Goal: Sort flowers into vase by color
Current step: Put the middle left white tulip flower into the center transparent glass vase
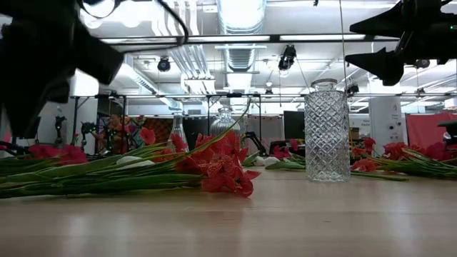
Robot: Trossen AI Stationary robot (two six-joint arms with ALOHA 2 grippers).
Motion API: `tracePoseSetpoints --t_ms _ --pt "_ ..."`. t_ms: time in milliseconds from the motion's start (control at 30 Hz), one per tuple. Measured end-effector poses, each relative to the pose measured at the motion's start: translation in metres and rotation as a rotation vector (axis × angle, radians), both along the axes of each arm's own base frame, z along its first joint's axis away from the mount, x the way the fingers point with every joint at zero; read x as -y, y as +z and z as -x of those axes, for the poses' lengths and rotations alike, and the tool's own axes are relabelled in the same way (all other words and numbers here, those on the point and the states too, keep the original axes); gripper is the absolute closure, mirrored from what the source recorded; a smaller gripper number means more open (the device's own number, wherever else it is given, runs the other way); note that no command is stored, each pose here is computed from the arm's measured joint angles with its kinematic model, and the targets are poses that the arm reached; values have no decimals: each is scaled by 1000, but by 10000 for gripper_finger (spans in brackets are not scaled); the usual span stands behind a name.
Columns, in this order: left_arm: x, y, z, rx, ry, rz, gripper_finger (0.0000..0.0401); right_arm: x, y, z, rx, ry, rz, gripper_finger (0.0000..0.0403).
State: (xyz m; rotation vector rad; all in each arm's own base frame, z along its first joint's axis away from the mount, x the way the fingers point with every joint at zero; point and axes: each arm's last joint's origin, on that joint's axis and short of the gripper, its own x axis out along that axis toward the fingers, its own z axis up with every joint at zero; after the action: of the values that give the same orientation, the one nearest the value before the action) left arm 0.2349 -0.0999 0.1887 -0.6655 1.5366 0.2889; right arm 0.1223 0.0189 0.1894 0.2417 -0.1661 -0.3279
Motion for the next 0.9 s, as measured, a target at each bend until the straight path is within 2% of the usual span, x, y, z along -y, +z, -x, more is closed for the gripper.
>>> tracePoseSetpoints --t_ms 233,367,500,700,900 --pt "3 -24 -6 -82 -29 -47 320 0 0 0 14 4 -35 37" --pt "6 -29 -8 -88 -28 -65 272 0 0 0 16 7 -46 37" --pt "8 -33 -10 -80 -13 -89 240 0 0 0 17 8 -48 37" --pt "9 -34 -10 -40 9 -177 227 0 0 0 17 8 -49 37" --pt "14 -34 -10 -8 -6 -209 232 0 0 0 17 11 -50 37"
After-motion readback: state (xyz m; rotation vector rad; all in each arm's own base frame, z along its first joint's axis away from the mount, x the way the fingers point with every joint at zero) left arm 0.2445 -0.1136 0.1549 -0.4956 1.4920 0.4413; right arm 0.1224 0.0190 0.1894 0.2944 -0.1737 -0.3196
